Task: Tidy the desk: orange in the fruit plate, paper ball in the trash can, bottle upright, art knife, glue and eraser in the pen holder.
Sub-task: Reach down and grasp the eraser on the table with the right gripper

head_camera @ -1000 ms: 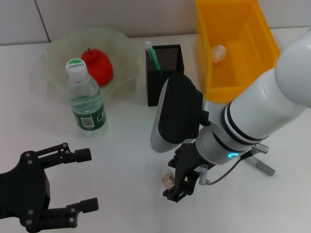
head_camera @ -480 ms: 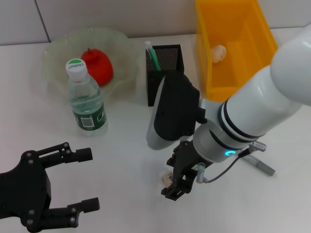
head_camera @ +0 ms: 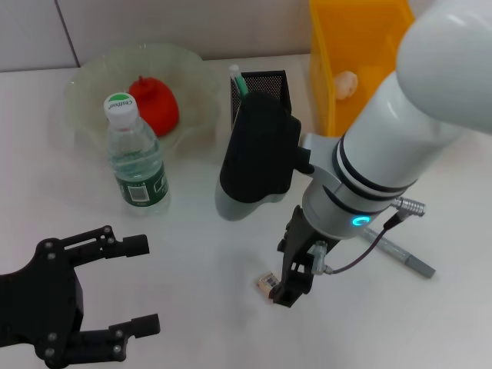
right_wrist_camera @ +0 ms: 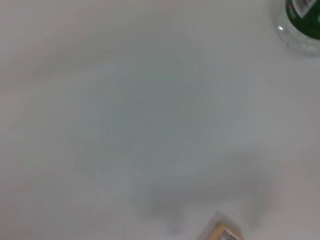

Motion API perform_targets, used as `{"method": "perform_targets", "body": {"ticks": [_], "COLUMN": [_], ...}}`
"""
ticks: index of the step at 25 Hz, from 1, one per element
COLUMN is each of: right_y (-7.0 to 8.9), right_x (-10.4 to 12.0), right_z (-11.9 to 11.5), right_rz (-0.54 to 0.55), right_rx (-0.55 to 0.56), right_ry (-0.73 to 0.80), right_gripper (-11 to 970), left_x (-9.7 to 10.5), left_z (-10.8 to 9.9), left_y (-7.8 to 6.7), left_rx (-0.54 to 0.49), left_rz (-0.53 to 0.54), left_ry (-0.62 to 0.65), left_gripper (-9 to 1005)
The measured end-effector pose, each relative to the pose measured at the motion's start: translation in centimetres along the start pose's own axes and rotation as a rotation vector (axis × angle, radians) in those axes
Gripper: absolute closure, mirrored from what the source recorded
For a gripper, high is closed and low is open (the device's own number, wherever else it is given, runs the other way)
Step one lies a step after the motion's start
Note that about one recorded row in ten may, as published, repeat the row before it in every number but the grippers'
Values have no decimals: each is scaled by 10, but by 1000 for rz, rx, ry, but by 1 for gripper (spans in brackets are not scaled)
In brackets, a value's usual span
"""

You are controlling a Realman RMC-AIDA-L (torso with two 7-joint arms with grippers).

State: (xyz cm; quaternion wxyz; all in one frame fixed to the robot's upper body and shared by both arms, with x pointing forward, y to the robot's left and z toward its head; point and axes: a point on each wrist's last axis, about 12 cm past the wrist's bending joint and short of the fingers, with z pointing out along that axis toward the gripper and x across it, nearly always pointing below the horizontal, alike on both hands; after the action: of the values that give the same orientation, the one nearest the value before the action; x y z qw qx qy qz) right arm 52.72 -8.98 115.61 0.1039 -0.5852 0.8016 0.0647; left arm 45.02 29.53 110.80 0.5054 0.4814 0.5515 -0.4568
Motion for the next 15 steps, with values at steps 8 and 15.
{"method": "perform_targets", "body": {"ticks": [8, 15], "right_y": [0, 0], "right_x": [-9, -12], "right_z": [-7, -6], "right_rz": [-4, 0], "right_rx": [24, 25], "right_ry": [48, 69], "right_gripper": [257, 257], "left_x": [0, 1], "left_z": [1, 2], "left_y": [0, -1], "left_rx": [2, 6], "left_rz": [2, 1], "left_ry": [-3, -3], "left_gripper": [195, 195]}}
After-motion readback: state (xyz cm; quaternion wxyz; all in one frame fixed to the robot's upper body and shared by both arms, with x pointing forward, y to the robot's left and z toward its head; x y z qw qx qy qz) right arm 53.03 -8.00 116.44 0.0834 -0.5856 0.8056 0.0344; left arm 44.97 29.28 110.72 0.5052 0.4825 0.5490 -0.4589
